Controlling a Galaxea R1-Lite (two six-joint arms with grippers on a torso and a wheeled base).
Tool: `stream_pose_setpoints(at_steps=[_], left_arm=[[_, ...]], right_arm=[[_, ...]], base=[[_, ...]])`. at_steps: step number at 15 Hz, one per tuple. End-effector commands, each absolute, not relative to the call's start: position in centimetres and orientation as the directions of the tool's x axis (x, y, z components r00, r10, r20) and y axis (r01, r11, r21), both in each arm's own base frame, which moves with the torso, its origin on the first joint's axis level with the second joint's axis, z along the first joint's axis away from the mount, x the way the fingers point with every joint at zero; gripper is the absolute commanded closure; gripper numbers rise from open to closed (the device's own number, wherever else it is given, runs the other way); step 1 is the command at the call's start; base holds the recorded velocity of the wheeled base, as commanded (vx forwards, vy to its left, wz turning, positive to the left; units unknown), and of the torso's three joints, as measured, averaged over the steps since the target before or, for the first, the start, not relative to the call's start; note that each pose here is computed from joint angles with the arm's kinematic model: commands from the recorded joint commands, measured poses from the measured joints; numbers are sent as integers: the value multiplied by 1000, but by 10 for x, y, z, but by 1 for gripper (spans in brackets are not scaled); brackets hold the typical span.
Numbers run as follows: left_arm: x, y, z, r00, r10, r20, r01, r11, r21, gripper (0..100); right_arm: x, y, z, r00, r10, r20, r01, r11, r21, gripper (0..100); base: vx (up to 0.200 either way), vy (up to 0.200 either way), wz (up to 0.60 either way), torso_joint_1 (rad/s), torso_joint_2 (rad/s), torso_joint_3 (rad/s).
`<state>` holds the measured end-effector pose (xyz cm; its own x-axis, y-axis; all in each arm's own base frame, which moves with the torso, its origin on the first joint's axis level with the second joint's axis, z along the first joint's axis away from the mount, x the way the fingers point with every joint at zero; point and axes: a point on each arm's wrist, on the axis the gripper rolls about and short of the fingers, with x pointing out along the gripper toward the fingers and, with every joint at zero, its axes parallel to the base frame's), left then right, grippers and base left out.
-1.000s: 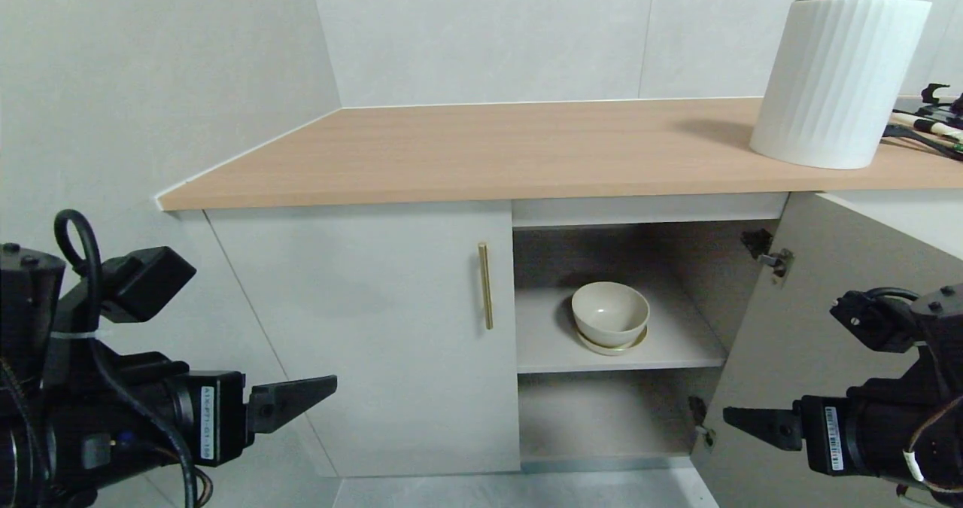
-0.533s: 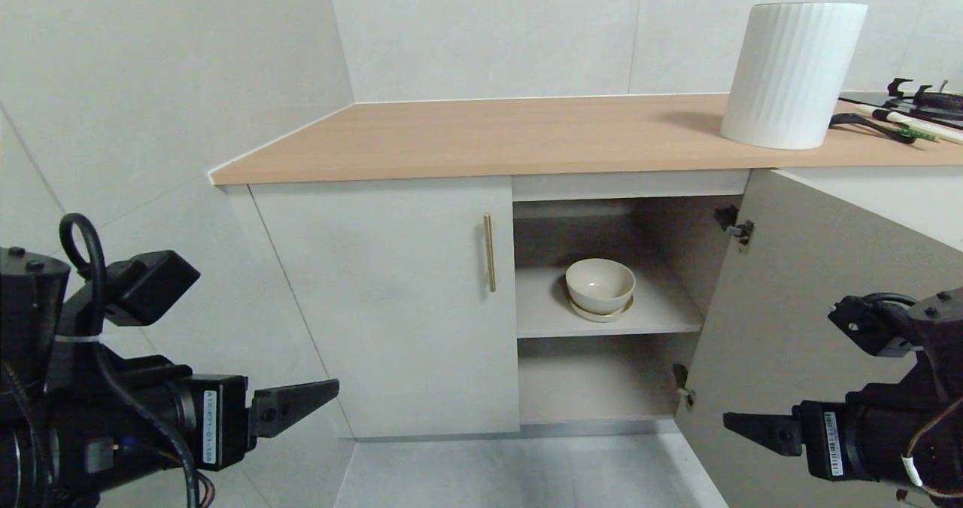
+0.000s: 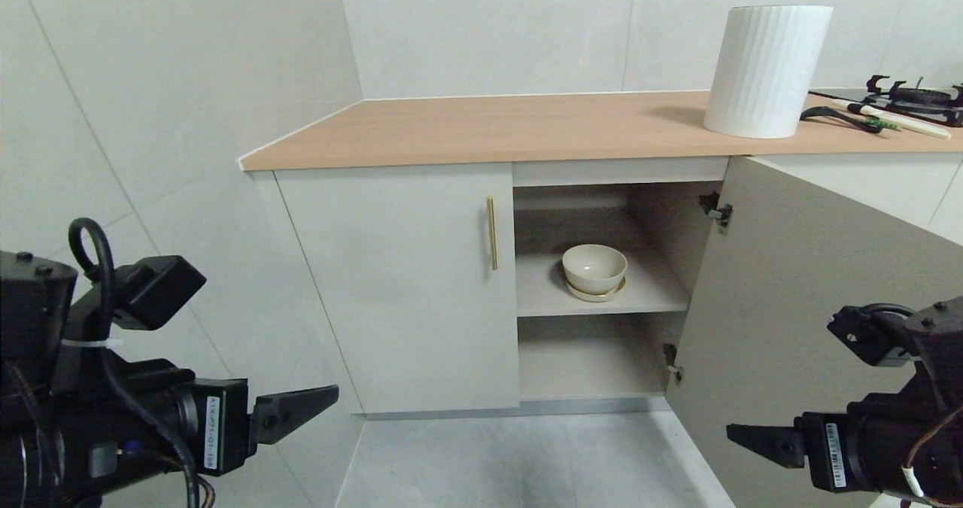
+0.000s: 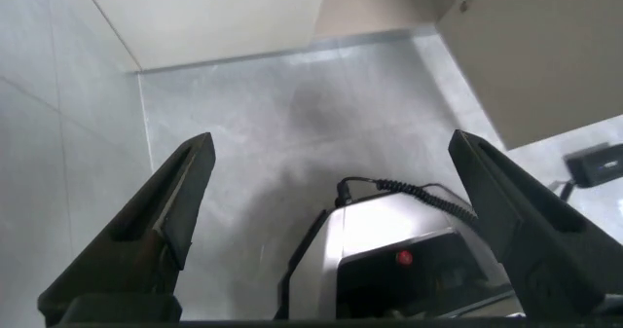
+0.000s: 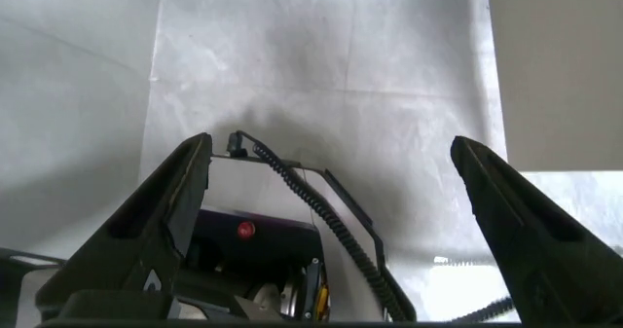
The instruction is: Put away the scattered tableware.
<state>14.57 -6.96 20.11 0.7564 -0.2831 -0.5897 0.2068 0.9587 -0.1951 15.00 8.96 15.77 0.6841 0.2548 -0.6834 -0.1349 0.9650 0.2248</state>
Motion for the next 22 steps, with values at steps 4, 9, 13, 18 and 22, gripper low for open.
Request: stream_pose_setpoints(at_steps=[4,9,13,18,22], left_arm=[[146,-70,200,753,-280,-595,205,960,-192,0],[145,-70,199,752,-281,-596,220,960,-174,0],[146,-70,198,750,-280,-599,222,960,-171,0],[147,-71,197,747,-280,-604,222,960,-171,0],[147,-71,197,747,-280,-604,222,960,-171,0]], right_arm=[[138,82,154,673,240,-700,-154,971,185,0],[107,62,161,676,249,-693,-179,968,174,0],[112,65,174,672,240,-700,-213,969,127,0],[98,55,173,635,200,-746,-253,966,43,0],[92,40,185,630,100,-770,-193,981,-31,0]], base=[[0,0,0,0,0,0],[0,-80,0,1,2,-2],[0,-200,0,5,-1,2],[0,-160,0,2,2,2],[0,0,0,0,0,0]])
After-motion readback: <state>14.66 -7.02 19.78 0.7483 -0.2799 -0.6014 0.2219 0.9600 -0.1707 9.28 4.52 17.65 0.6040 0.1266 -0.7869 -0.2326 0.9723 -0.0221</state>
